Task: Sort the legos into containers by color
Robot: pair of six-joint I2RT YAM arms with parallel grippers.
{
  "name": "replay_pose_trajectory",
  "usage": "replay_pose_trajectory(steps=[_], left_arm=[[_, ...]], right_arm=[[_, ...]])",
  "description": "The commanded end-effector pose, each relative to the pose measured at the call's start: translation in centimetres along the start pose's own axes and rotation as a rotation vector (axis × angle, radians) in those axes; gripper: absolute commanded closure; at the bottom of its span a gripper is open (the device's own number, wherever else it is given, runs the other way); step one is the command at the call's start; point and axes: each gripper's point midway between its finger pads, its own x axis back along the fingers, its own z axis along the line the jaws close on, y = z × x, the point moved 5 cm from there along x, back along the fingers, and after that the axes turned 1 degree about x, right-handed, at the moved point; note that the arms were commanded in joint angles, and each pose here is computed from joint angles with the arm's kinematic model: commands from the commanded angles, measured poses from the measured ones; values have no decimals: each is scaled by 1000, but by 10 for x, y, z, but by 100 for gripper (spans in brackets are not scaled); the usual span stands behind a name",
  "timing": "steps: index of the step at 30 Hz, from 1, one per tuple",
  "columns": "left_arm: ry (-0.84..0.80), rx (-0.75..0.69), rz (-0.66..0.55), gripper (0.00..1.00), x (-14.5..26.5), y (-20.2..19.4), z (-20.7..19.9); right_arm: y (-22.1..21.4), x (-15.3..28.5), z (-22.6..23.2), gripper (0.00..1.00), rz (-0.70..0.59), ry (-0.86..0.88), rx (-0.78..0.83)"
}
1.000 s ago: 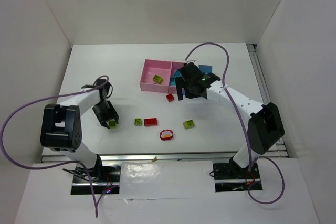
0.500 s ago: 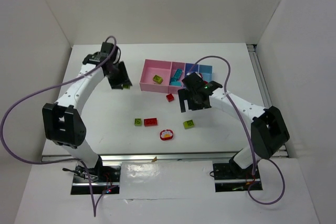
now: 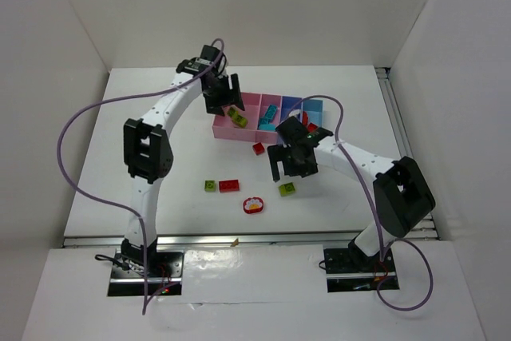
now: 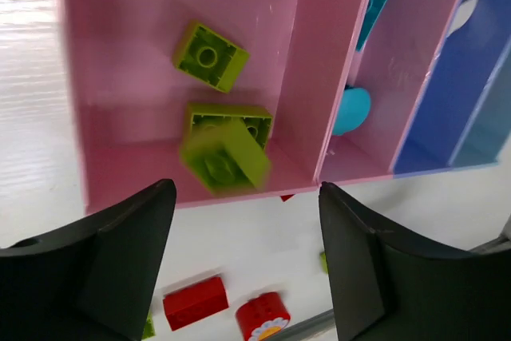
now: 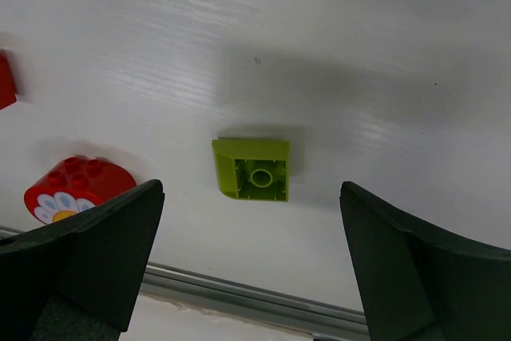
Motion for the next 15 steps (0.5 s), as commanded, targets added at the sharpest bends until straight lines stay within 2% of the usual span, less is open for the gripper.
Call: replay_pose_trajectory(steps=[1,5,12,15], left_arm=[[-45,-44,55,16,-4,-11,-21],[-39,-37,26,8,2,-11,-25],[-64,-76,-53,8,44,-7,-34],[-26,-88,-32,8,59,-25,-22]], right_arm=[[-2,-7,4,2,2,41,-5],[-9,-14,2,3,28,42,-4],[-17,-31,0,11,76,32,31],[-21,-38,-1,17,94,24,32]])
